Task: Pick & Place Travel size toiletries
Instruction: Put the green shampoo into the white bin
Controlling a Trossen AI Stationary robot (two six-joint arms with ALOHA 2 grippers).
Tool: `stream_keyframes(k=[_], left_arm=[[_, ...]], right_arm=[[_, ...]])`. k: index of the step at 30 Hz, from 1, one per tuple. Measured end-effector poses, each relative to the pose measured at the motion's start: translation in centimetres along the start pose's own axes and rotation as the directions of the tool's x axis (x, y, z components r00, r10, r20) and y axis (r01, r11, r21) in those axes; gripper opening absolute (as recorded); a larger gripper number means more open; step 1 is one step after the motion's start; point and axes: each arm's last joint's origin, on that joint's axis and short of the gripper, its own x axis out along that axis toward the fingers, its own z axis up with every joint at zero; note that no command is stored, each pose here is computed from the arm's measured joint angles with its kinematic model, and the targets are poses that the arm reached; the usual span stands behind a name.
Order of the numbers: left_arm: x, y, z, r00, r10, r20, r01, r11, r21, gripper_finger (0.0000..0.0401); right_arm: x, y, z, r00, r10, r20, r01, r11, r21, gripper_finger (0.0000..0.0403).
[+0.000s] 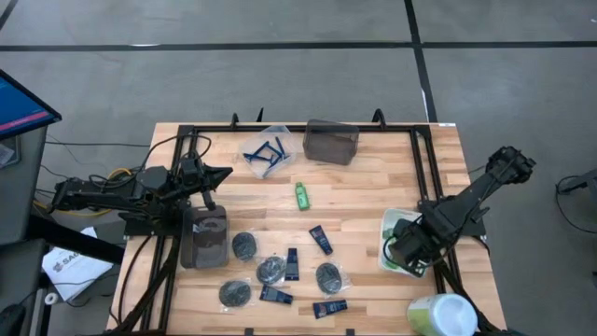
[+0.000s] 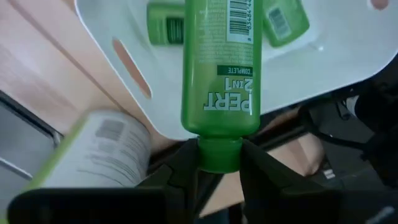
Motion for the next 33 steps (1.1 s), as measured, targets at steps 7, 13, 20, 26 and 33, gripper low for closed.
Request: stream_keyframes(k=[7, 13, 20, 26, 33], left_arm=[[0.0, 0.0, 0.0, 1.0, 0.0, 0.0, 0.0, 1.0, 0.0, 0.0], [0.0, 0.0, 0.0, 1.0, 0.0, 0.0, 0.0, 1.0, 0.0, 0.0], [0.0, 0.0, 0.0, 1.0, 0.0, 0.0, 0.0, 1.0, 0.0, 0.0], [0.0, 0.0, 0.0, 1.0, 0.0, 0.0, 0.0, 1.0, 0.0, 0.0], [0.0, 0.0, 0.0, 1.0, 0.0, 0.0, 0.0, 1.0, 0.0, 0.0]], right_arm=[[1.2, -0.2, -0.4, 0.997, -0.035, -0.062, 0.027, 0.993, -0.116, 0.0086], [1.5, -0.7, -0.2, 0.986, -0.129, -0.108, 0.09, 0.947, -0.308, 0.0086], [2.7, 0.3, 1.2, 0.961, -0.187, -0.202, 0.063, 0.864, -0.5, 0.0087], [4.3, 1.4, 2.6, 0.931, -0.254, -0.262, 0.035, 0.778, -0.627, 0.0087], [5.8, 2.3, 3.5, 0.9, -0.311, -0.306, -0.008, 0.69, -0.724, 0.009]])
